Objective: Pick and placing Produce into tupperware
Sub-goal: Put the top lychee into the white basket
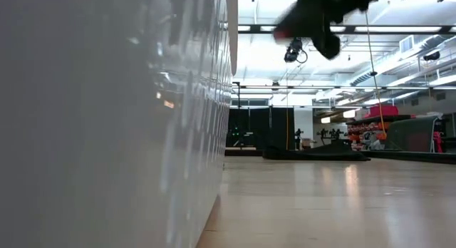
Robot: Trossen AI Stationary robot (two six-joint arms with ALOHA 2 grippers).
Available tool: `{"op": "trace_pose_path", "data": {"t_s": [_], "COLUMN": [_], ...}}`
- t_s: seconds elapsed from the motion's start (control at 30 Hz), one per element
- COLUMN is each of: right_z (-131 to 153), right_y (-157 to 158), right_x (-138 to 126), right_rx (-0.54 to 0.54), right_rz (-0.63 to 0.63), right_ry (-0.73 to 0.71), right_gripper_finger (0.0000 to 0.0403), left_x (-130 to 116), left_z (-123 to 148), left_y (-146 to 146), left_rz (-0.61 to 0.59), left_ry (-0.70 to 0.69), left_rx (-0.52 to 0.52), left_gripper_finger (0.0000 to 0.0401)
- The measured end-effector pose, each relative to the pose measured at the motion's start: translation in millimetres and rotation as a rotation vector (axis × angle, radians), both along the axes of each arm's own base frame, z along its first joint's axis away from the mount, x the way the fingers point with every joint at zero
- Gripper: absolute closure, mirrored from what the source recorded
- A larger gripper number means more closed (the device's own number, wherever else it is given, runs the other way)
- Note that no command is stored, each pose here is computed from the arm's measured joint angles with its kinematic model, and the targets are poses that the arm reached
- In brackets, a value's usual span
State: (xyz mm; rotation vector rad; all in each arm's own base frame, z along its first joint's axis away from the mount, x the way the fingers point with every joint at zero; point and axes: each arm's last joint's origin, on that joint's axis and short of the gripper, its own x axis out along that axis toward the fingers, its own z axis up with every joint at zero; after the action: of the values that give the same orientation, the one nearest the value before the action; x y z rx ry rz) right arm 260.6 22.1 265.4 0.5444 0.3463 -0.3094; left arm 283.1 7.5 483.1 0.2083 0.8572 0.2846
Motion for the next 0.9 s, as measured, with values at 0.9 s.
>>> {"op": "trace_pose_path", "data": {"t_s": [0.9], "right_z": [17], "right_y": [139], "right_x": [95], "right_rx": [-0.221], "right_rz": [0.576], "right_ry": [-0.111], "right_gripper_finger": [0.0316], "left_x": [4], "left_z": [4], "left_y": [0], "left_rz": [-0.016], "left_ry": [-0.053], "left_rx": [0.015], "left_gripper_finger": [0.0257]}}
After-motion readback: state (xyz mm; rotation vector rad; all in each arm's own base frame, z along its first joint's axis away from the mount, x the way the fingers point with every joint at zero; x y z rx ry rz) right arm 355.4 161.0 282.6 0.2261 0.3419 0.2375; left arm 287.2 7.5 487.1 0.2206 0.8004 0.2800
